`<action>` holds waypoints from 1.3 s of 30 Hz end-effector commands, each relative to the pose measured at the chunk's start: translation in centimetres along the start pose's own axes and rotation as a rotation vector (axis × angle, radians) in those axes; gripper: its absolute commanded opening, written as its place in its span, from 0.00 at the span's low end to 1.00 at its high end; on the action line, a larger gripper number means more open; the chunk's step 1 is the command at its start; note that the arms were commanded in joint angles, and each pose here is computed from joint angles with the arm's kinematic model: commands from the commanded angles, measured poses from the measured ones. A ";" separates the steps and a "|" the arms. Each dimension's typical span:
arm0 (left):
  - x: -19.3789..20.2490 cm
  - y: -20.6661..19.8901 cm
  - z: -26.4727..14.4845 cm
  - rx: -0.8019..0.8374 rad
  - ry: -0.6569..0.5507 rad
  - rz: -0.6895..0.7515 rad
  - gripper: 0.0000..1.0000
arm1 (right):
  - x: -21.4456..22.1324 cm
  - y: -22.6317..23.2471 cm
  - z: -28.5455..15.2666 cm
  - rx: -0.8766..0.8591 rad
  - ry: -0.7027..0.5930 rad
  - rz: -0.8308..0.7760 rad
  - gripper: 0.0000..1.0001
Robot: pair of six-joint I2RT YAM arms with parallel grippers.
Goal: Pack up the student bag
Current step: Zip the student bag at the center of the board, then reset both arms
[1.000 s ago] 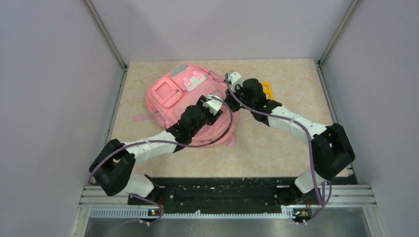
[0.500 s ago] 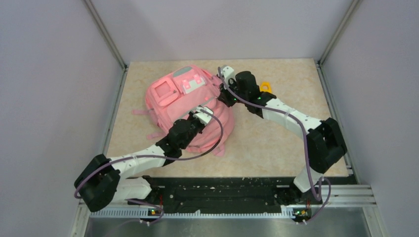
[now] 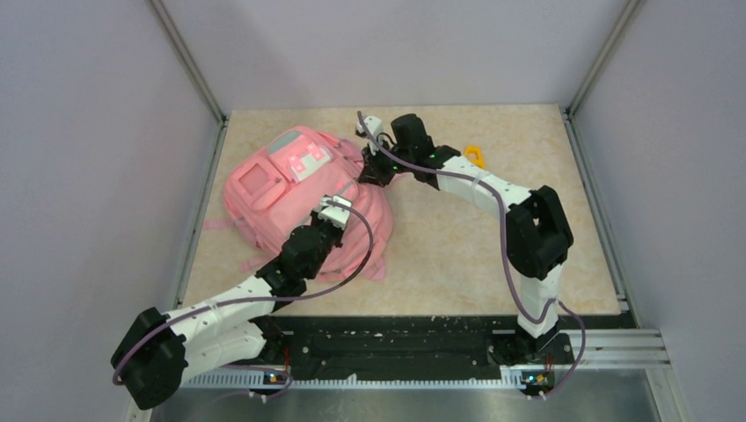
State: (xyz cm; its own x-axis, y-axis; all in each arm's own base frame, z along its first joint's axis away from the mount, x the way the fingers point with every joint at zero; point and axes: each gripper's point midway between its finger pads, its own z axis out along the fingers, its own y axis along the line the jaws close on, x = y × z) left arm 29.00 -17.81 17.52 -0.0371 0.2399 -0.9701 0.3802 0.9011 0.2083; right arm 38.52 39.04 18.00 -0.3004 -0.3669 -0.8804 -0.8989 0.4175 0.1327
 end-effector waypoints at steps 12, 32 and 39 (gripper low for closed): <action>-1.2 0.0 -1.7 0.008 0.092 -0.190 0.85 | -4.1 -6.2 -10.0 0.349 -0.224 0.069 0.71; -7.4 15.8 -4.2 -0.337 0.192 -0.586 0.95 | 4.3 -9.4 -35.8 1.228 -0.493 0.280 0.98; -7.0 18.7 -6.2 -0.488 0.063 -0.485 0.95 | 4.5 -6.8 -39.7 1.292 -0.670 0.231 0.99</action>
State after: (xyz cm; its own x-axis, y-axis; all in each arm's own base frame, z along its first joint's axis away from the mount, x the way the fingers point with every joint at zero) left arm 31.06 -1.98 28.51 -0.2388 -0.2579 -0.9362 -0.1128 0.9649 -0.2370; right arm 31.29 3.22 29.99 0.0436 0.1065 -0.9934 0.0824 0.9905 0.1099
